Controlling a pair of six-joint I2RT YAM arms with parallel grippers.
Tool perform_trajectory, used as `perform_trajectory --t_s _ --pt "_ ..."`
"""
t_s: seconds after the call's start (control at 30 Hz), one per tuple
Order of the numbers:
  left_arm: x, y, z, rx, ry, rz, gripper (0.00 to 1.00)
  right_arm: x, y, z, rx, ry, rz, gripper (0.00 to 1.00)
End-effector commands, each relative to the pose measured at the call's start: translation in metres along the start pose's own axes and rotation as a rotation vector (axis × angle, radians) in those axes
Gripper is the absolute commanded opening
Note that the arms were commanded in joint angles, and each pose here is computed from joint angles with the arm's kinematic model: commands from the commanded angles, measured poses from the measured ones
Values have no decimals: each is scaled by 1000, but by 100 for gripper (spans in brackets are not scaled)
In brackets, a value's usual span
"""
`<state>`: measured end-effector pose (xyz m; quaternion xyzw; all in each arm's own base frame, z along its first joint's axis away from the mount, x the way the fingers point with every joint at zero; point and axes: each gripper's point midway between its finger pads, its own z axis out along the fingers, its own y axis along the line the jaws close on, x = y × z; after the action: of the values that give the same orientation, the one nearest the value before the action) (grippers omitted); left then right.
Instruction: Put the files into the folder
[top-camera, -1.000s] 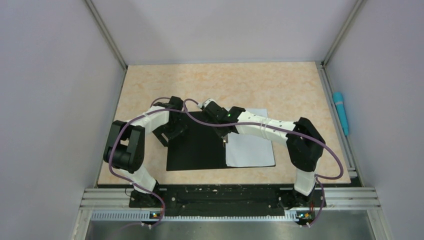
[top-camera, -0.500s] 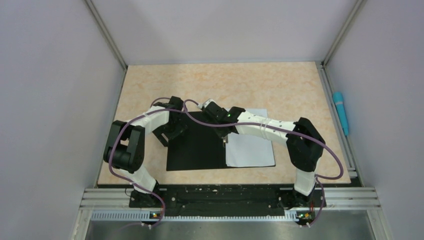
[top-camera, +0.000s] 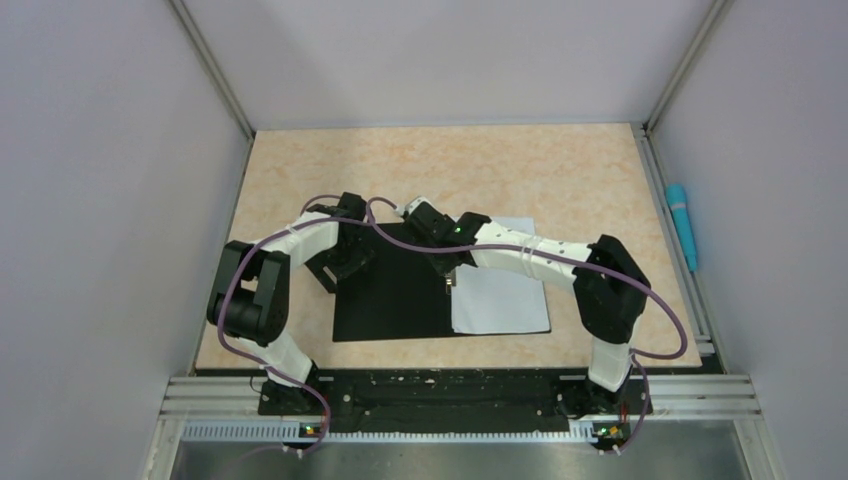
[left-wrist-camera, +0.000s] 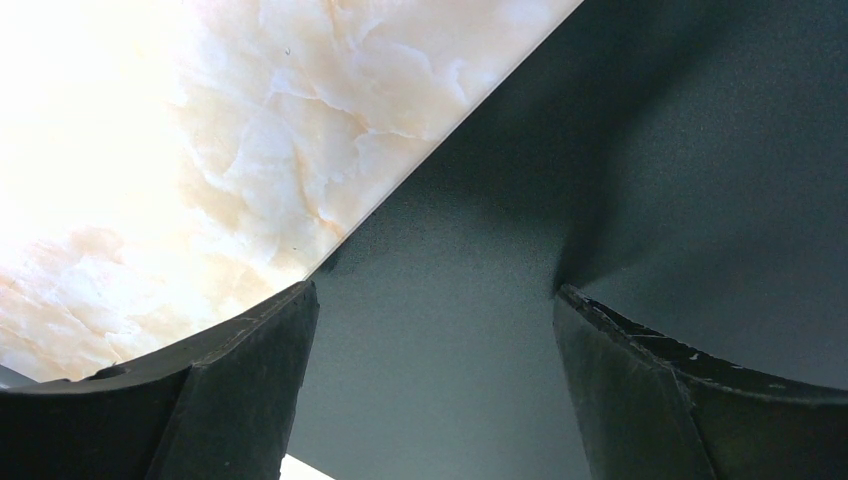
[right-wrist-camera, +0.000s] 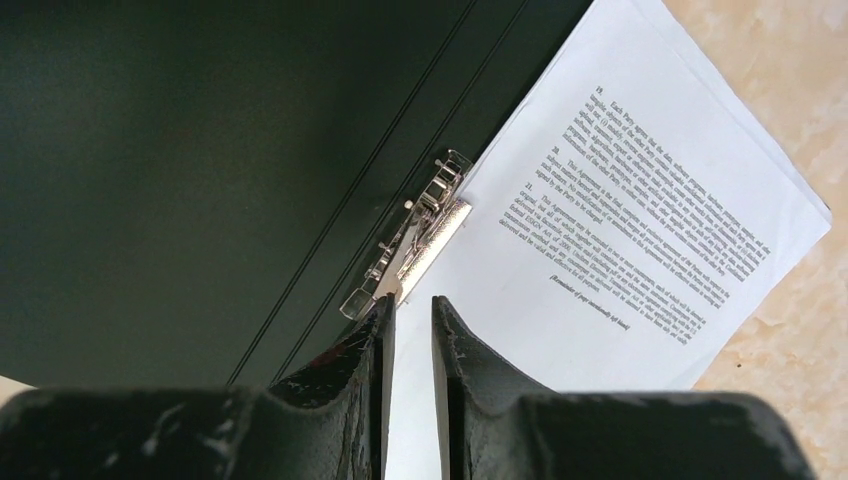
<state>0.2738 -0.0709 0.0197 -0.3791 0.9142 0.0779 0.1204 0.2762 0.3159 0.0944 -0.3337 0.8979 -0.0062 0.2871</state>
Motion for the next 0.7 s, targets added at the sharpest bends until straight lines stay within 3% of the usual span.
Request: perform_trajectory --t_s 0.0,0.67 --pt "24 37 30 -170 56 54 92 -38 -2 -26 -4 -113 27 20" --pt "24 38 29 -171 59 51 92 -28 16 -4 5 -43 -28 14"
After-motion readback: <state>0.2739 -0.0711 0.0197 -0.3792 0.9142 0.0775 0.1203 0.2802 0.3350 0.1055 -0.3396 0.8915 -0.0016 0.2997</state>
